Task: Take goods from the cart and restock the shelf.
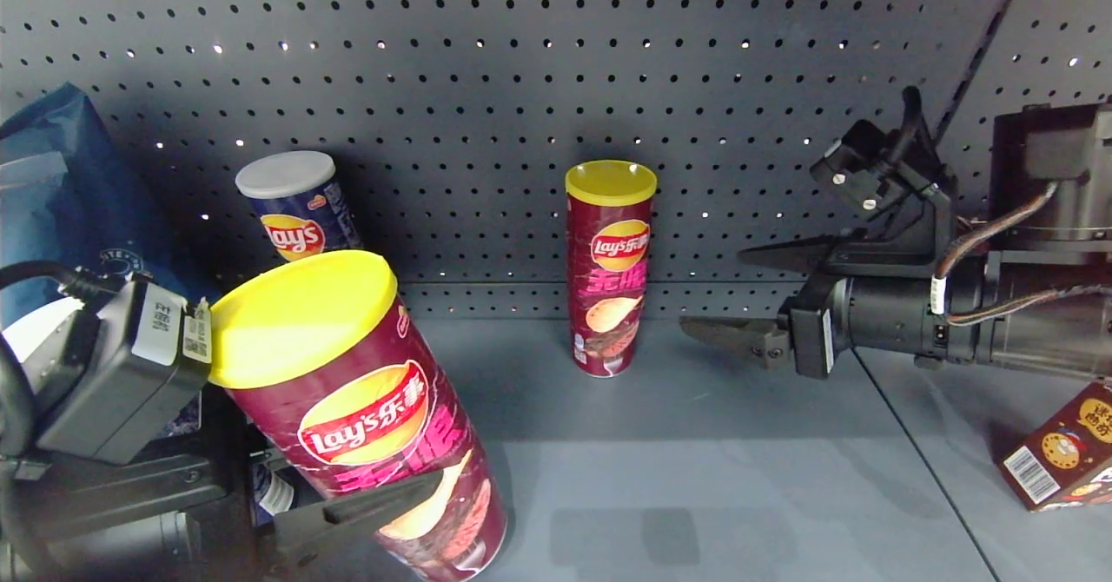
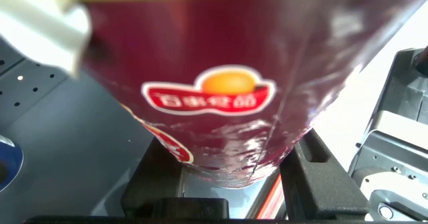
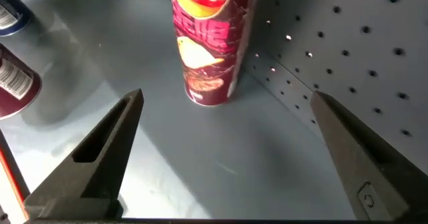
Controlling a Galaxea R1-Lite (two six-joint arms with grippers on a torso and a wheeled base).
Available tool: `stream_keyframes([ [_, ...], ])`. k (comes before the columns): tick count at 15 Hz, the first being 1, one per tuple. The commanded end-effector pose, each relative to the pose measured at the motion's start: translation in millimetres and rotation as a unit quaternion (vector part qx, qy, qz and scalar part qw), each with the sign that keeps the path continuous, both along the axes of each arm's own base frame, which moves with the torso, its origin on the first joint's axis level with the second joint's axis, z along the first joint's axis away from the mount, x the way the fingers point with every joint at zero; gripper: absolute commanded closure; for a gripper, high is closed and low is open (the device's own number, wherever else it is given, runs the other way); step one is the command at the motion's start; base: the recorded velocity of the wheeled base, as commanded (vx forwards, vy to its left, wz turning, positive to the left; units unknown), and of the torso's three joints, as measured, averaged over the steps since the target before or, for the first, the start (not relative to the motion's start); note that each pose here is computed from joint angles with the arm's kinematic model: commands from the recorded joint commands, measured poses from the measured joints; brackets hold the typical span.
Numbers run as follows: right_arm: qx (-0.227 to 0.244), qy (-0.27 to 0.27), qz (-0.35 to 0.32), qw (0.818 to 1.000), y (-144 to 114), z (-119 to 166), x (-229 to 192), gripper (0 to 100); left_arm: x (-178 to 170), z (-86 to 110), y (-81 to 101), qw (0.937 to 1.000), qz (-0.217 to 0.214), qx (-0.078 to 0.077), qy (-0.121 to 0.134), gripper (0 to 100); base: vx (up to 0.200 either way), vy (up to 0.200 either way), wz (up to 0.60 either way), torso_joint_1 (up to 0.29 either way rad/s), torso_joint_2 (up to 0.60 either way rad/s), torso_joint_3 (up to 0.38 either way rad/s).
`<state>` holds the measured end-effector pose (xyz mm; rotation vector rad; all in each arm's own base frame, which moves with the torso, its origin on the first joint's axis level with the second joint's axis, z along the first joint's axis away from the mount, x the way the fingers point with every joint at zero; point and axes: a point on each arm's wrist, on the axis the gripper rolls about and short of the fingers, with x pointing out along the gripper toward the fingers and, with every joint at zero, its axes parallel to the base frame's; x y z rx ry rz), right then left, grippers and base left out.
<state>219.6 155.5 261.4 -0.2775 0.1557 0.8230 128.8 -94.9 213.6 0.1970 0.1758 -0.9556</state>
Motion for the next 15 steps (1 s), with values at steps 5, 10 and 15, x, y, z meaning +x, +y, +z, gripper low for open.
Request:
stream_keyframes([
  [5, 0.017, 0.025, 0.011, 0.999, 13, -14, 17, 0, 0, -0.3, 0.1, 1.0000, 0.000, 0.000, 0.001, 100, 0.000, 0.000, 0.00, 0.000, 0.00, 0.000],
  [10, 0.031, 0.014, 0.014, 0.999, 20, -23, 32, 0, 1, -0.3, 0.8, 1.0000, 0.003, 0.000, 0.001, 100, 0.000, 0.000, 0.00, 0.000, 0.00, 0.000],
  [15, 0.034, 0.012, 0.014, 0.999, 27, -34, 44, 0, 1, -0.9, 1.1, 1.0000, 0.004, 0.001, 0.003, 100, 0.000, 0.000, 0.00, 0.000, 0.00, 0.000],
])
